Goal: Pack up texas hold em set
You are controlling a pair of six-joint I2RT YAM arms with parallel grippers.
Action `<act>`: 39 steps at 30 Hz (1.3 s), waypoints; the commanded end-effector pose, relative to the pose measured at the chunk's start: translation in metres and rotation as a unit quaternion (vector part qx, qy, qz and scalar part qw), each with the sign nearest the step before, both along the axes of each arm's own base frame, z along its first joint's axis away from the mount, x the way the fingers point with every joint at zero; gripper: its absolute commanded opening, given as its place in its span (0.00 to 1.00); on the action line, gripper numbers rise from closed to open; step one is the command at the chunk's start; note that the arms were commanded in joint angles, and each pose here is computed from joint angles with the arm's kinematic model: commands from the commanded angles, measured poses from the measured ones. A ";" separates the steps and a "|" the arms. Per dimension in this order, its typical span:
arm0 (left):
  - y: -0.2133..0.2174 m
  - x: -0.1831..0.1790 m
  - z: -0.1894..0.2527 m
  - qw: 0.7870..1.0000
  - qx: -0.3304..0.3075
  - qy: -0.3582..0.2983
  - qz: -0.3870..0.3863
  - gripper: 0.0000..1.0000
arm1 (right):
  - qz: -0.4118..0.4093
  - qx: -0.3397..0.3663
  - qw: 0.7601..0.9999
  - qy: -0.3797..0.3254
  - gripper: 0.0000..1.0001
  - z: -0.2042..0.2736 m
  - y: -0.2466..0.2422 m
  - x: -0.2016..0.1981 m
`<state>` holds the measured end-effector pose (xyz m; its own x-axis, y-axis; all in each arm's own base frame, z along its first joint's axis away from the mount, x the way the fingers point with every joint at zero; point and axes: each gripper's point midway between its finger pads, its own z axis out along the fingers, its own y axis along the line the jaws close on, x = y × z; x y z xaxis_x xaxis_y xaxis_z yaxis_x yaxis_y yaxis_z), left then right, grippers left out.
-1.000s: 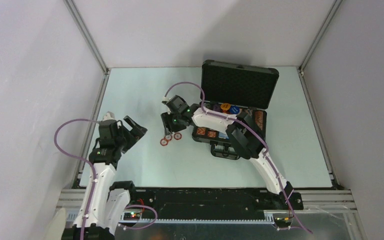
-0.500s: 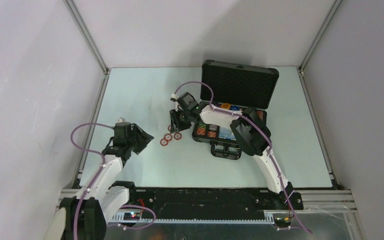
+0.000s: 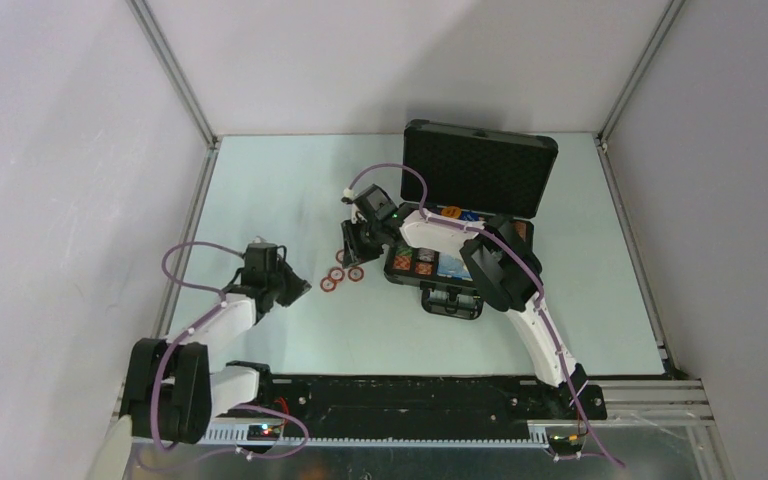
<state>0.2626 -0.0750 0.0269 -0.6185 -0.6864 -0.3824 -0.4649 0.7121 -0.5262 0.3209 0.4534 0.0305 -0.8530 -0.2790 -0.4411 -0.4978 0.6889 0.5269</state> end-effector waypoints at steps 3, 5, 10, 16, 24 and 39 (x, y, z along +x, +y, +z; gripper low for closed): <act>-0.006 0.010 0.002 1.000 0.006 -0.023 -0.017 0.00 | 0.007 -0.016 1.000 0.012 0.29 -0.009 -0.007 -0.008; -0.007 0.009 0.001 1.000 0.007 -0.023 -0.019 0.00 | 0.008 -0.016 1.000 0.013 0.28 -0.010 -0.007 -0.008; -0.010 0.008 0.000 0.999 0.007 -0.023 -0.025 0.00 | 0.016 -0.008 1.000 0.015 0.28 -0.008 -0.004 -0.010; -0.014 0.008 -0.005 0.999 0.007 -0.016 -0.031 0.00 | 0.026 -0.004 0.999 0.018 0.26 -0.010 0.001 -0.014; -0.014 0.003 -0.011 0.999 0.011 -0.009 -0.034 0.00 | 0.032 -0.005 0.999 0.022 0.24 -0.012 0.004 -0.016; -0.019 -0.003 -0.021 0.999 0.013 0.006 -0.045 0.00 | 0.040 -0.007 0.999 0.025 0.23 -0.015 0.010 -0.019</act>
<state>0.2658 -0.0950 0.0147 -0.6634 -0.6414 -0.3853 -0.4110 0.7427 -0.5287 0.3057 0.4621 0.0268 -0.8518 -0.3241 -0.4116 -0.5164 0.6523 0.5549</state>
